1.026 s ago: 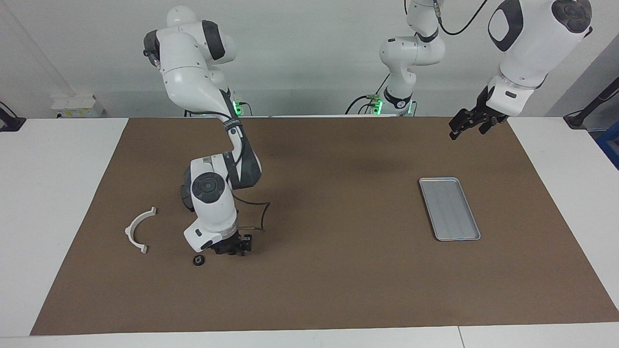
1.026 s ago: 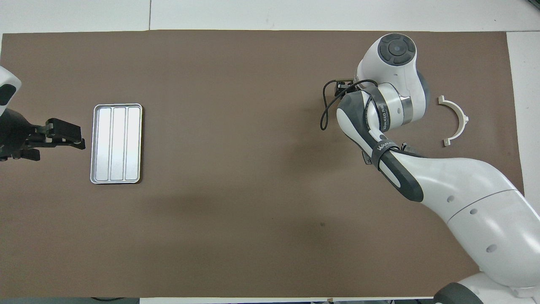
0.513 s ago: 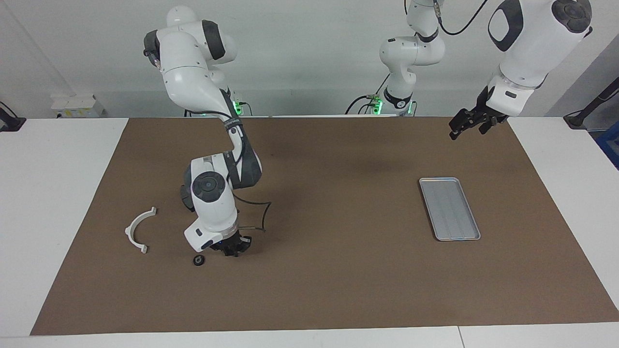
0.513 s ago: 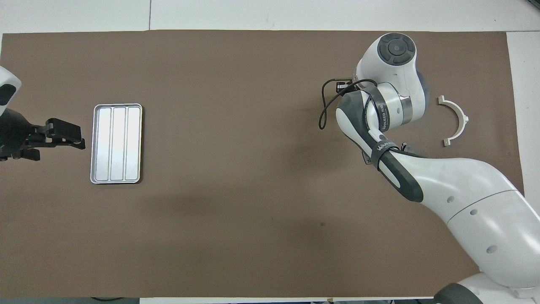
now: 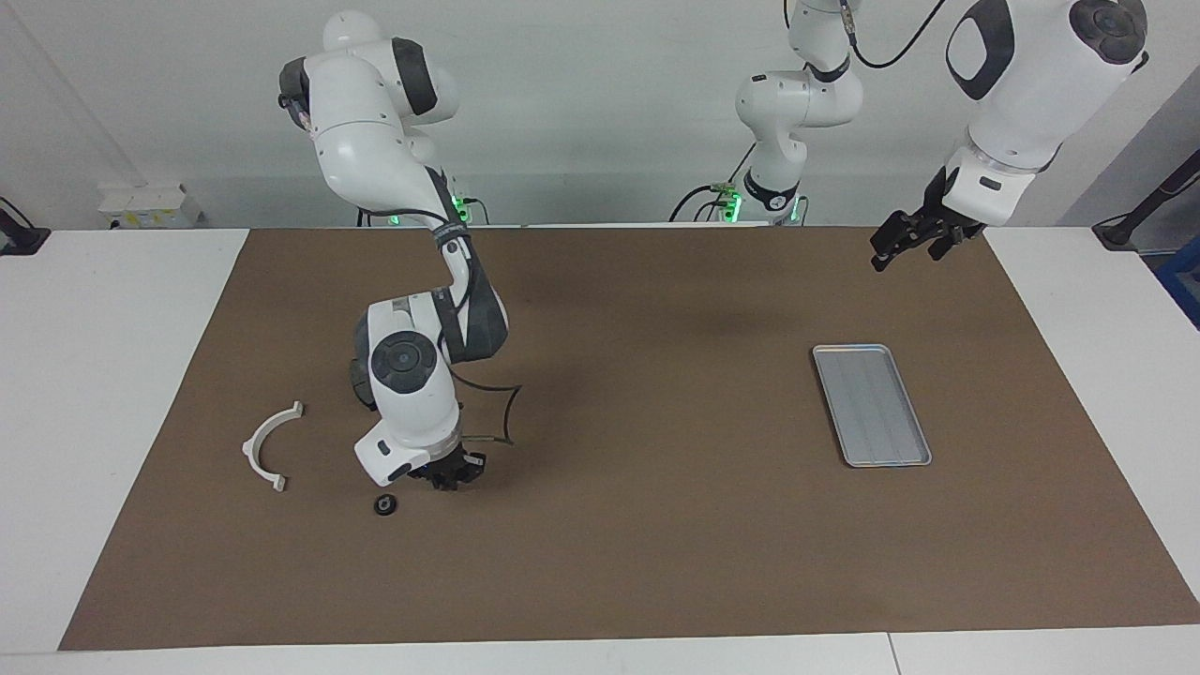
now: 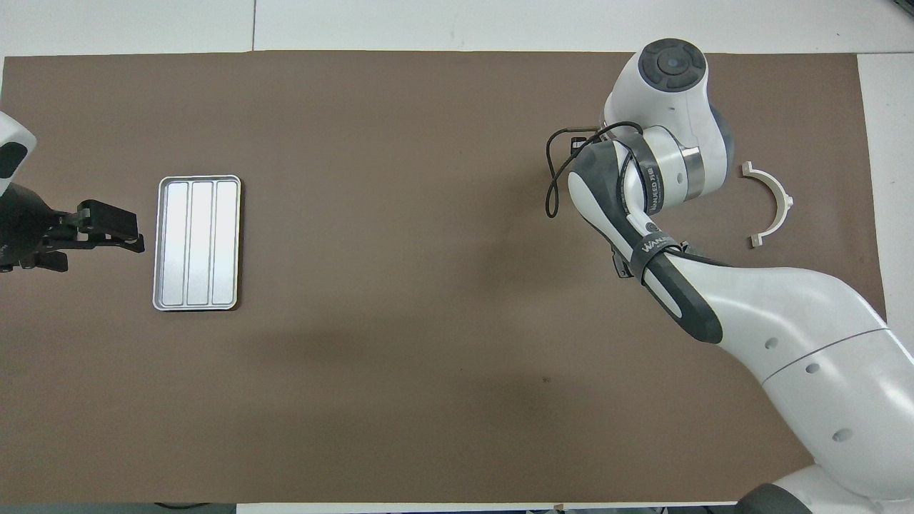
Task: Pick bearing gear from pile to tray
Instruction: 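Carry the bearing toward the tray and set it down mid-table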
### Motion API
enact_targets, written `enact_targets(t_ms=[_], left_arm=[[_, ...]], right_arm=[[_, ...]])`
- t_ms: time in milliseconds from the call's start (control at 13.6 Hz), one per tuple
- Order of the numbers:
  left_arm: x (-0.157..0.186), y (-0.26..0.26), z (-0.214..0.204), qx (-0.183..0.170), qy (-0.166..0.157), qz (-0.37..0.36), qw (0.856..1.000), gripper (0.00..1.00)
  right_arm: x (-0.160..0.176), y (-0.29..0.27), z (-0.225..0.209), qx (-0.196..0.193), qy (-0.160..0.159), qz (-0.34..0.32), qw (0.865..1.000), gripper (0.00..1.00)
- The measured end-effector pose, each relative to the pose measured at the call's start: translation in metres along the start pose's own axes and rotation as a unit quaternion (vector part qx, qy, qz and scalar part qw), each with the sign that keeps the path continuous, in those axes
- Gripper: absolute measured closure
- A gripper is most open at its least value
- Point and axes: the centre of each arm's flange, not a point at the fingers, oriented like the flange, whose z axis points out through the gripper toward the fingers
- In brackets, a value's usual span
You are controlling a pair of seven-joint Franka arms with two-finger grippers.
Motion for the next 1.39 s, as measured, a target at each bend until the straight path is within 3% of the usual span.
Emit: enact_targets(t_ms=[220,367,660,880,1100,1393], left_arm=[[0.000,0.000,0.000,0.000,0.000,0.000,1.000,0.00],[0.000,0.000,0.000,0.000,0.000,0.000,1.000,0.00],[0.000,0.000,0.000,0.000,0.000,0.000,1.000,0.00],[0.000,0.000,0.000,0.000,0.000,0.000,1.000,0.00],[0.000,0.000,0.000,0.000,0.000,0.000,1.000,0.00],[0.000,0.000,0.000,0.000,0.000,0.000,1.000,0.00]], right_arm=[[-0.030,-0.050,-0.095,0.024,-0.033,0.030,0.999,0.76],[-0.060,-0.098,-0.135,0.030,-0.038,0.065,0.997,0.76],[-0.133,-0.210,-0.172,0.047,-0.032,0.139,0.989,0.76],[-0.174,-0.263,-0.189,0.077,-0.026,0.171,0.982,0.76],[-0.200,-0.305,-0.165,0.084,-0.018,0.172,0.981,0.76],[-0.208,-0.348,-0.063,0.072,0.008,0.163,0.984,0.76]])
